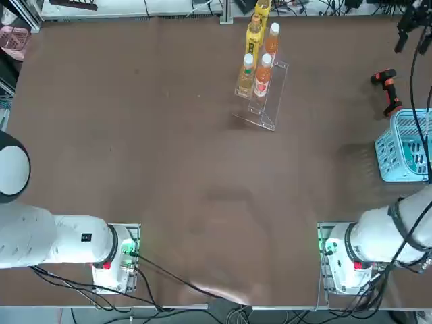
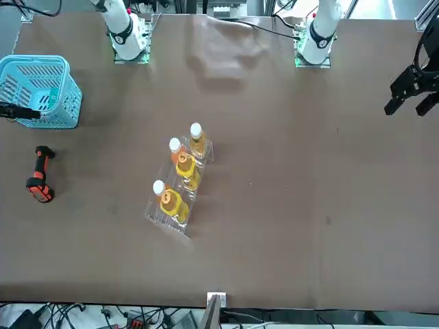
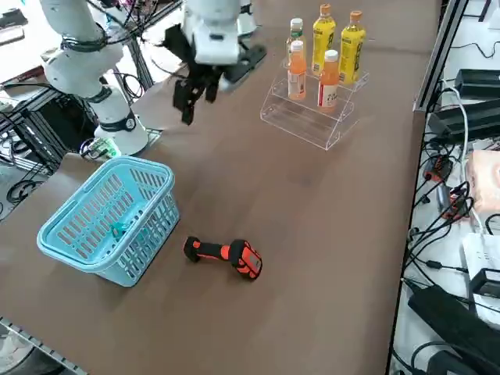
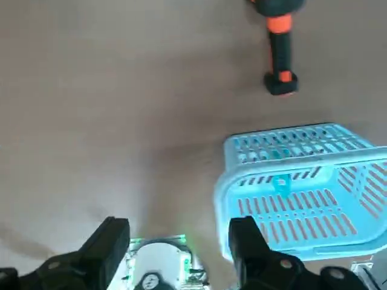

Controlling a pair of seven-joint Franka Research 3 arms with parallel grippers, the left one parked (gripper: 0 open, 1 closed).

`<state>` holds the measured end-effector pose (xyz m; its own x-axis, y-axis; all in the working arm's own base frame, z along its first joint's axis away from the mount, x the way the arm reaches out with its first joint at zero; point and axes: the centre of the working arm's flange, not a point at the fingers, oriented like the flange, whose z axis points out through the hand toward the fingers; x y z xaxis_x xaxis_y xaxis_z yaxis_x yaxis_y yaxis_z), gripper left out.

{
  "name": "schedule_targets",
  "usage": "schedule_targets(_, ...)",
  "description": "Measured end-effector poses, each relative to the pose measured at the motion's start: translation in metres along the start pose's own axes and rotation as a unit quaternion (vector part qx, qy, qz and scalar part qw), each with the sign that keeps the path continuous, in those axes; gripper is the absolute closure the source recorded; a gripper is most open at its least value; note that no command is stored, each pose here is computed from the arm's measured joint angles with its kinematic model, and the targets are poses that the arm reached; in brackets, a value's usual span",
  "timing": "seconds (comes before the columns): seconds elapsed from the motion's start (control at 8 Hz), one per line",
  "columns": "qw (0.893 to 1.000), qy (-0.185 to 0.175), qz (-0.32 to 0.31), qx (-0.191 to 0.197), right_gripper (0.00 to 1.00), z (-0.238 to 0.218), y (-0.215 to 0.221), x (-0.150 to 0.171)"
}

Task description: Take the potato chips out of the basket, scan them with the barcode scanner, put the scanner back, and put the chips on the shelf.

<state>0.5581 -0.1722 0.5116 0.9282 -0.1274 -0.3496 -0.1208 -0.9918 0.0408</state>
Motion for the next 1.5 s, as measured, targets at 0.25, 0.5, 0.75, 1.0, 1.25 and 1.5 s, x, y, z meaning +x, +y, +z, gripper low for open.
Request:
schedule_targets(0.25, 0.999, 0.039, -0.014, -0.027, 0.0, 0.028, 0.01, -0.035)
schedule_targets(0.5, 0.996, 0.081, -0.036, -0.033, 0.0, 0.079, 0.031, -0.082)
schedule_targets(0.75, 0.992, 0.112, -0.058, -0.03, 0.0, 0.118, 0.077, -0.111)
schedule_targets(1.0, 0.989, 0.127, -0.062, -0.032, 0.0, 0.143, 0.108, -0.116)
schedule_targets(1.25, 0.989, 0.13, -0.064, -0.029, 0.0, 0.178, 0.124, -0.119)
schedule_targets(1.5, 0.986, 0.145, -0.076, -0.034, 0.0, 0.208, 0.134, -0.126)
